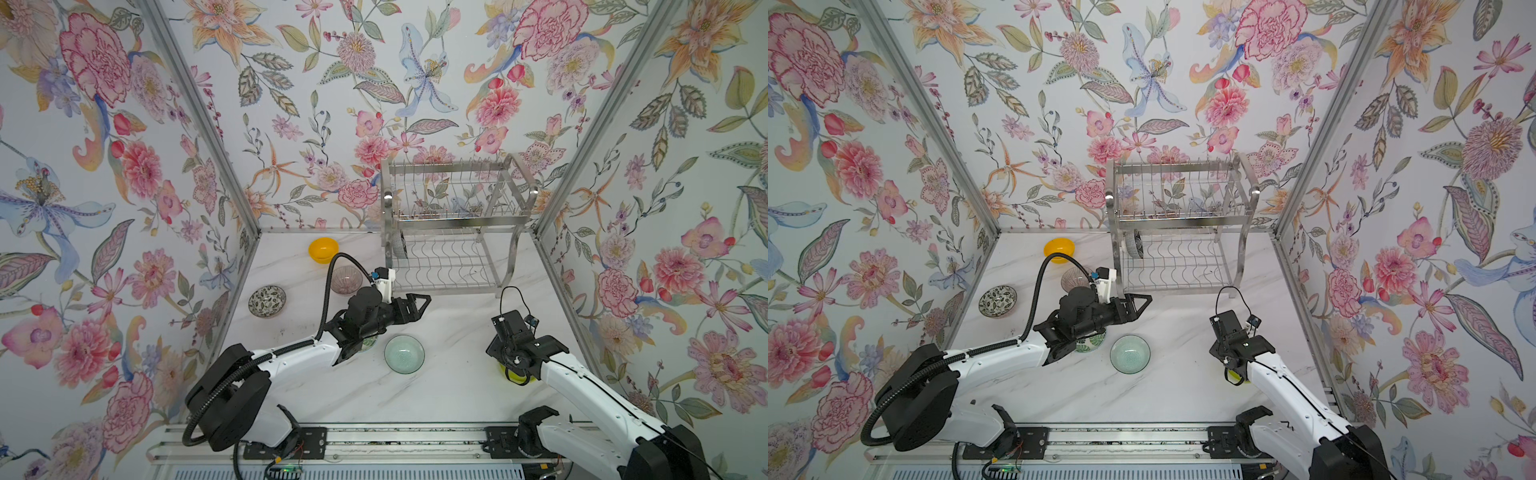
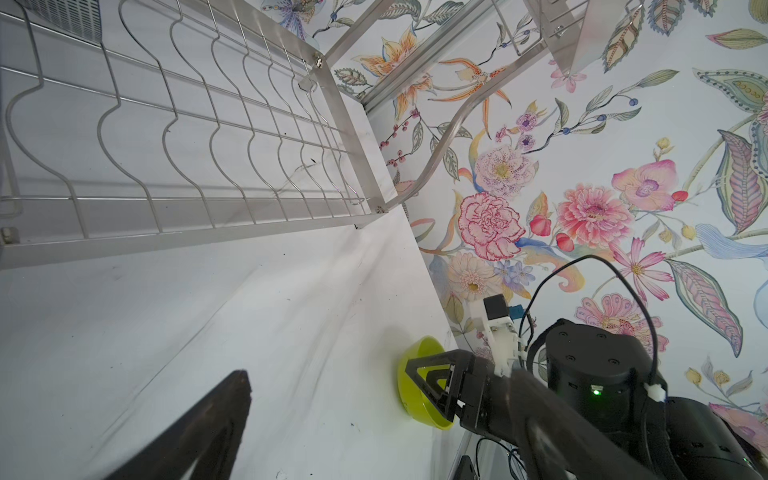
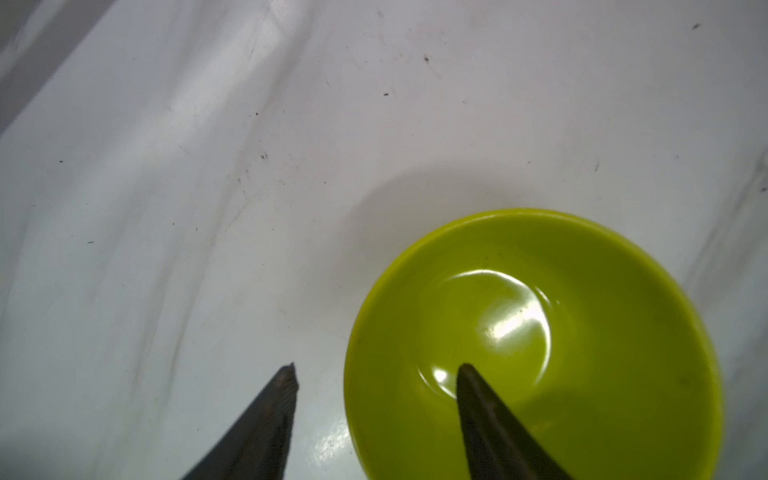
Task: Load the bowls into the dish rack
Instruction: 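Grasp the lime green bowl rim with the right gripper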
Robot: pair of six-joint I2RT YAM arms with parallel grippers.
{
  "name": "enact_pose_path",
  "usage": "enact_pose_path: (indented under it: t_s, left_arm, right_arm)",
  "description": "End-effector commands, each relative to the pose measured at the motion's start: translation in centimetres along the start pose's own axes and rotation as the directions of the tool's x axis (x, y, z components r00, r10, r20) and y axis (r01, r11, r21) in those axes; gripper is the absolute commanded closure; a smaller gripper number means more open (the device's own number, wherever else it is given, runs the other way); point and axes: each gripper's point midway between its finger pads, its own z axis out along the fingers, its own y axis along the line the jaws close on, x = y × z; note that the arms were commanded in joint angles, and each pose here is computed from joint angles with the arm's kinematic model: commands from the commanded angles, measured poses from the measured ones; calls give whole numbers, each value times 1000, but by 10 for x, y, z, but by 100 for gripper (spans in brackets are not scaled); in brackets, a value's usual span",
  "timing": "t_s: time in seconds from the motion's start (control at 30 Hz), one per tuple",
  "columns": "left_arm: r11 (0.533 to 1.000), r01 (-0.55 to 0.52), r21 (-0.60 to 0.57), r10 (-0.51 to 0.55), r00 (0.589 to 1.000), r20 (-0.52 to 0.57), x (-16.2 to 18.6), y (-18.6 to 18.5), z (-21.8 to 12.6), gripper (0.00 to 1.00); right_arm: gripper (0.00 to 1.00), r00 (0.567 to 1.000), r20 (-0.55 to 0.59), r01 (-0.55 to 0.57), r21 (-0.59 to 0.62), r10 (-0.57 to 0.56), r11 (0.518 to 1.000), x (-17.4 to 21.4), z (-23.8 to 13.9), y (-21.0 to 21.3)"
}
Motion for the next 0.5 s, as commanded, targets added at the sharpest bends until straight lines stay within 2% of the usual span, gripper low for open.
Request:
enact_pose_path:
  t_s: [0.0, 0.07, 0.2, 0.37, 0.47]
  left_arm:
    - [999, -25, 40, 25, 1000, 10, -3, -12, 1, 1]
    - [999, -32, 31, 32, 999, 14, -4, -10, 0, 1]
    - [999, -40, 17, 40, 999, 16, -5, -8, -1, 1]
    - [999, -37, -12, 37, 999, 20, -8, 2, -6, 1]
    - [999, -20, -28, 21, 999, 37, -15, 13, -14, 1]
  right_arm:
    - [50, 999, -17, 45, -12, -46, 999, 3, 4, 8]
    - [55, 998, -9, 68, -16, -69, 998, 3, 4, 12]
    - [69, 993, -9, 121, -36, -121, 992, 7, 5, 24]
    - [99, 979, -11, 202, -46, -202, 978, 8, 6, 44]
    - [100, 965, 5, 261, -49, -261, 964, 5, 2, 63]
